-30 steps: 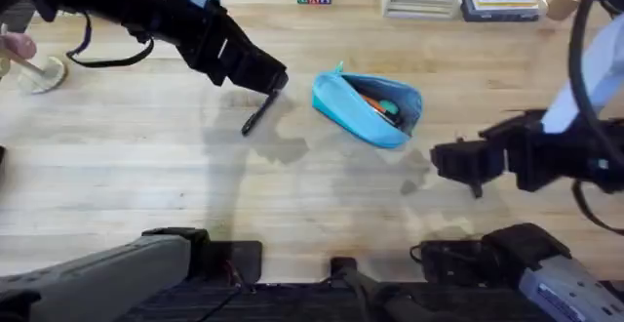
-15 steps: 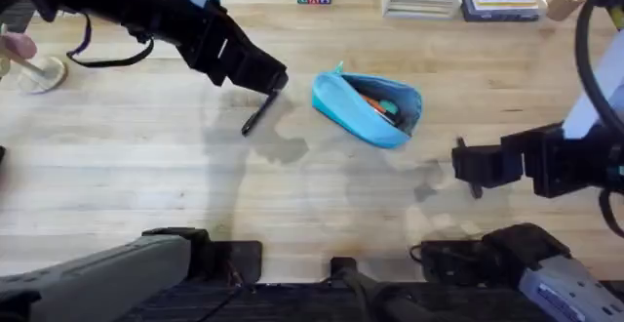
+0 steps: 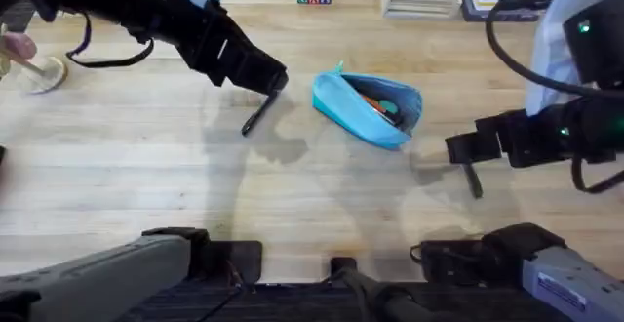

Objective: Unzip the bag, pick up the pens from the table one at a time and place them inside, then zip the bag closed.

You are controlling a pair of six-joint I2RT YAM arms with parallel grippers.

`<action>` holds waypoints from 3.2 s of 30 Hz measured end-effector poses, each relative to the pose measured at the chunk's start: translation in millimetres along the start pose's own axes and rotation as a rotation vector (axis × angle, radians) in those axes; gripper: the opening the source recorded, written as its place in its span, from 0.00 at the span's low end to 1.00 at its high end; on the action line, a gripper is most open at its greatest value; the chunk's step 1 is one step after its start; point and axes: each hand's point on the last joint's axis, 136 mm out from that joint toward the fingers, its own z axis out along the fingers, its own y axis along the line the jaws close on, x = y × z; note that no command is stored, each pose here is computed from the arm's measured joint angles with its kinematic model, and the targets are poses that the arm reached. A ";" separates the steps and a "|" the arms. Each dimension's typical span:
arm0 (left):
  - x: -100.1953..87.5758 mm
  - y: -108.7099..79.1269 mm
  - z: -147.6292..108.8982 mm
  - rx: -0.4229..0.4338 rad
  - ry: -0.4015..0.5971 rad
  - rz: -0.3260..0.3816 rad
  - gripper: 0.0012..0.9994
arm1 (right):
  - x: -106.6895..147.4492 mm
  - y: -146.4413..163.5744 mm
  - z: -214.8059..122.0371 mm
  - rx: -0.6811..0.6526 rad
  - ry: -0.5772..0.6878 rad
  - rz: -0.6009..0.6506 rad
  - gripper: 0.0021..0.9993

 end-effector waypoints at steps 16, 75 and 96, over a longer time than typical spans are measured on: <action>0.0 0.0 0.0 0.000 0.000 0.000 0.99 | 2.3 -26.9 9.7 0.063 0.062 0.107 1.00; 4.4 1.4 -0.1 -0.011 0.022 -0.008 0.99 | 8.3 -45.8 95.4 0.057 0.005 0.003 1.00; 4.4 1.4 -0.1 -0.011 0.022 -0.008 0.99 | -5.3 -42.8 108.9 0.046 -0.065 -0.123 0.99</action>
